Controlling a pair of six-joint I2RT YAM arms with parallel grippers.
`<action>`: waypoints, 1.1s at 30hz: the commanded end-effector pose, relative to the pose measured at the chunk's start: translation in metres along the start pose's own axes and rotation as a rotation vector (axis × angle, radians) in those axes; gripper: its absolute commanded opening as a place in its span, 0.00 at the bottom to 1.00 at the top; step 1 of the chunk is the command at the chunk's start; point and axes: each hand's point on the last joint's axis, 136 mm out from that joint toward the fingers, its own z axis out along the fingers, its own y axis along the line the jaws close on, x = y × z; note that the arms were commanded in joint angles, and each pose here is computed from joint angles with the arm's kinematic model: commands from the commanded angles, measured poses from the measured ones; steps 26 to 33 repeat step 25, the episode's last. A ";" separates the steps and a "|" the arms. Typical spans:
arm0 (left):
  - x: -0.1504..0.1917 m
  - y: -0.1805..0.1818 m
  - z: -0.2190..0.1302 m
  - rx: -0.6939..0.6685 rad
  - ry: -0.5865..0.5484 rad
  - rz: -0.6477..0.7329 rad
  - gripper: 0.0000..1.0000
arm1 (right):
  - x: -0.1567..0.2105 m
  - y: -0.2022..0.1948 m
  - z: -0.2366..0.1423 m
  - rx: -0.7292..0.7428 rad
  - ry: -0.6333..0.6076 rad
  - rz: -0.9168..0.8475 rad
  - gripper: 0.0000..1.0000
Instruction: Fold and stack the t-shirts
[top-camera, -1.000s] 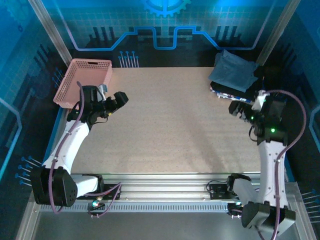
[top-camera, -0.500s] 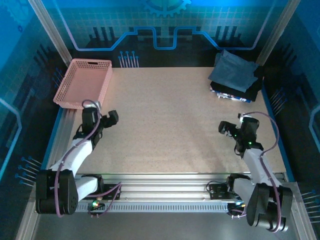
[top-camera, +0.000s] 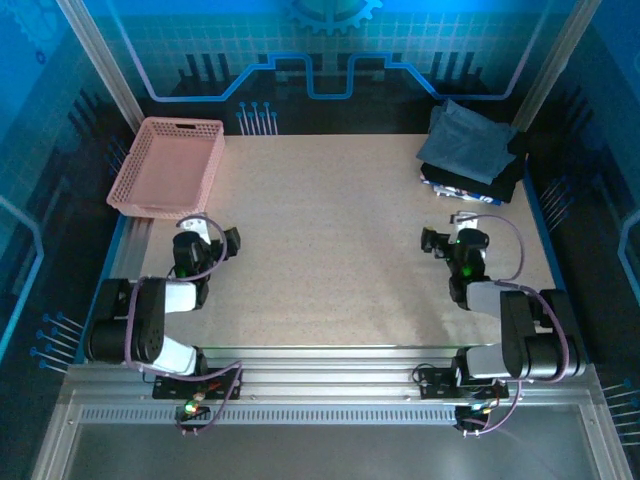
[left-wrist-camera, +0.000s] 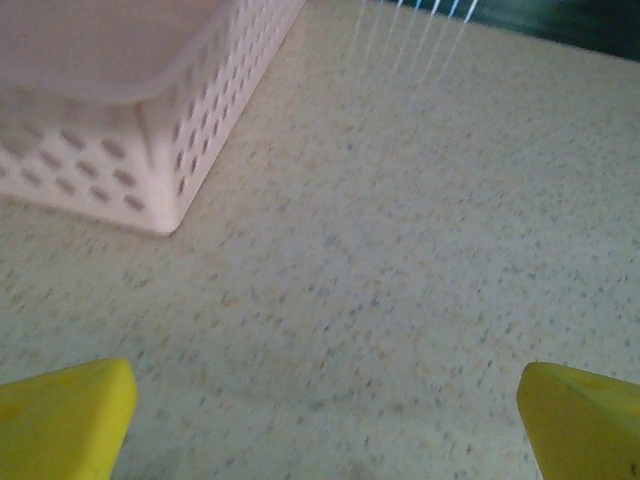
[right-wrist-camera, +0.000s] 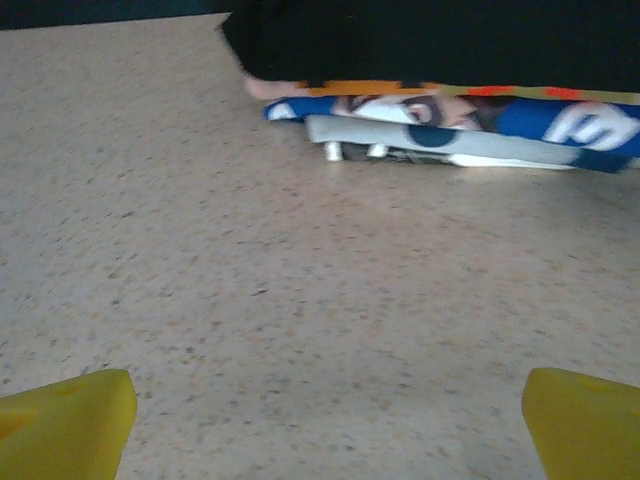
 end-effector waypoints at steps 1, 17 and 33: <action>-0.021 -0.016 0.003 0.056 -0.087 0.050 0.99 | -0.020 0.022 0.016 0.009 -0.080 -0.134 1.00; -0.024 -0.016 0.008 0.028 -0.085 0.066 0.99 | -0.021 0.020 0.014 0.013 -0.065 -0.113 1.00; -0.023 -0.016 0.008 0.028 -0.084 0.067 0.99 | -0.020 0.021 0.014 -0.015 -0.066 -0.107 1.00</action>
